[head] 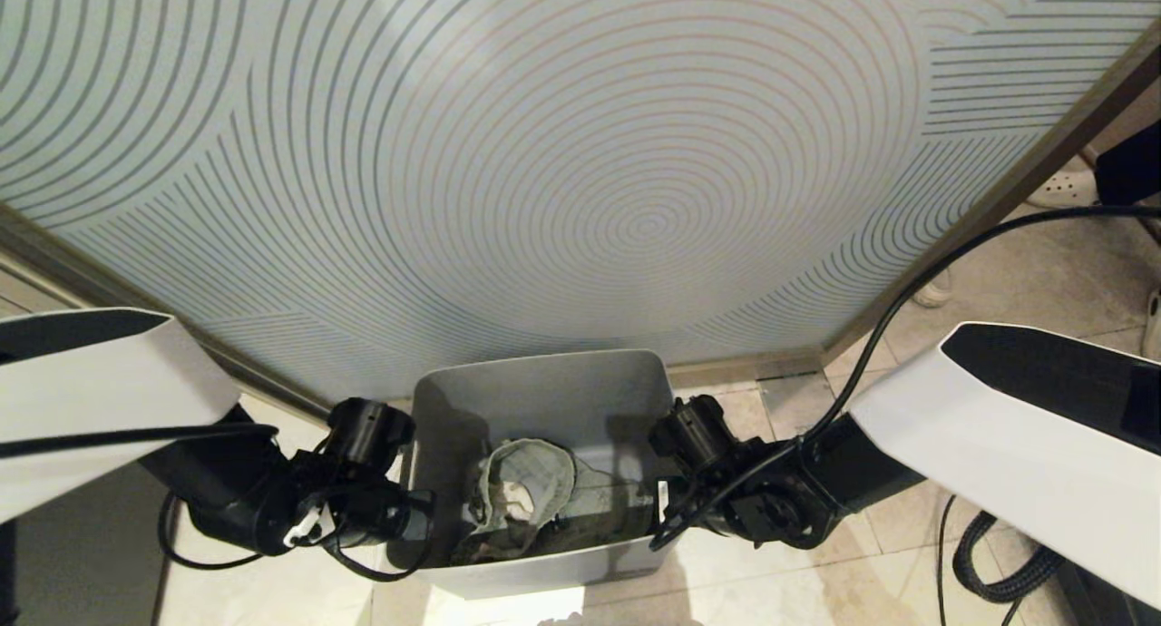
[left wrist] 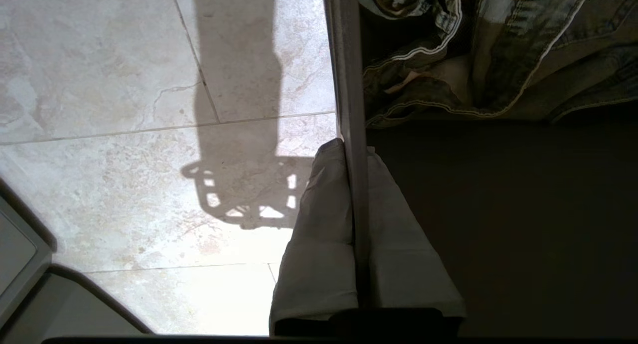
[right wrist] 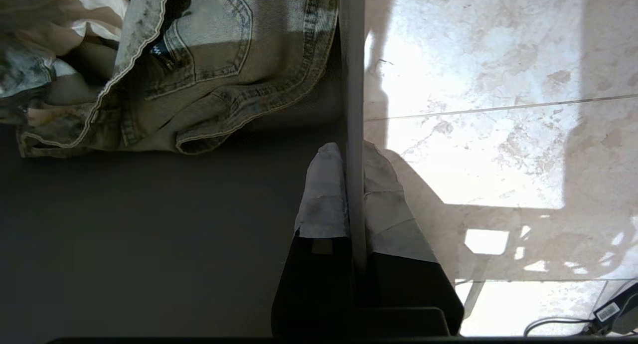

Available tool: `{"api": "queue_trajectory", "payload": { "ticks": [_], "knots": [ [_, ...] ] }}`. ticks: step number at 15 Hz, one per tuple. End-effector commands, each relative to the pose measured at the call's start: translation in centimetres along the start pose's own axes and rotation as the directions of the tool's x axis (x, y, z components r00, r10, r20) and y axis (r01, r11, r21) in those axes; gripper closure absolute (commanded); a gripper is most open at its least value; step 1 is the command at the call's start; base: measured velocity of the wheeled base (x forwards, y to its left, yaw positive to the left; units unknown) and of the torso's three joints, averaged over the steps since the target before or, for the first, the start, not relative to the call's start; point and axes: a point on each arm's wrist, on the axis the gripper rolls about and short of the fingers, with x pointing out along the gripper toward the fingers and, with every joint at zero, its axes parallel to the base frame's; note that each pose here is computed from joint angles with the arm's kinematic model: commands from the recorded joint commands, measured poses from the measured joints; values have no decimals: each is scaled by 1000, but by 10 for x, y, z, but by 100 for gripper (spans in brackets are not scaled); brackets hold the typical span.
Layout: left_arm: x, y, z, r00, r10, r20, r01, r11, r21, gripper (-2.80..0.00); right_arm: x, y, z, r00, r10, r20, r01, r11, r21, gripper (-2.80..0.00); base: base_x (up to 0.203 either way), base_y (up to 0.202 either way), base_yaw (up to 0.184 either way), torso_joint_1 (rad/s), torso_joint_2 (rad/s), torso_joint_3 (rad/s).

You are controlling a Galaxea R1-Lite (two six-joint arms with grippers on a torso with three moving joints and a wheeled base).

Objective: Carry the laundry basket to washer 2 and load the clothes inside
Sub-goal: Pick up the clothes basket and put it beside the washing machine

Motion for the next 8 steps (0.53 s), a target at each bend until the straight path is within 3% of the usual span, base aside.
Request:
{"api": "queue_trajectory", "payload": {
  "ticks": [1, 8],
  "knots": [
    [-9, 2, 1, 1000, -3, 20, 4, 1000, -7, 0, -10, 4, 2, 1000, 15, 11, -15, 1000, 2, 0, 0, 0, 0, 0, 0, 0],
    [-33, 7, -15, 1000, -3, 15, 3, 1000, -3, 0, -36, 9, -6, 999, 43, 9, -42, 998, -40, 0, 0, 0, 0, 0, 0, 0]
  ]
}}
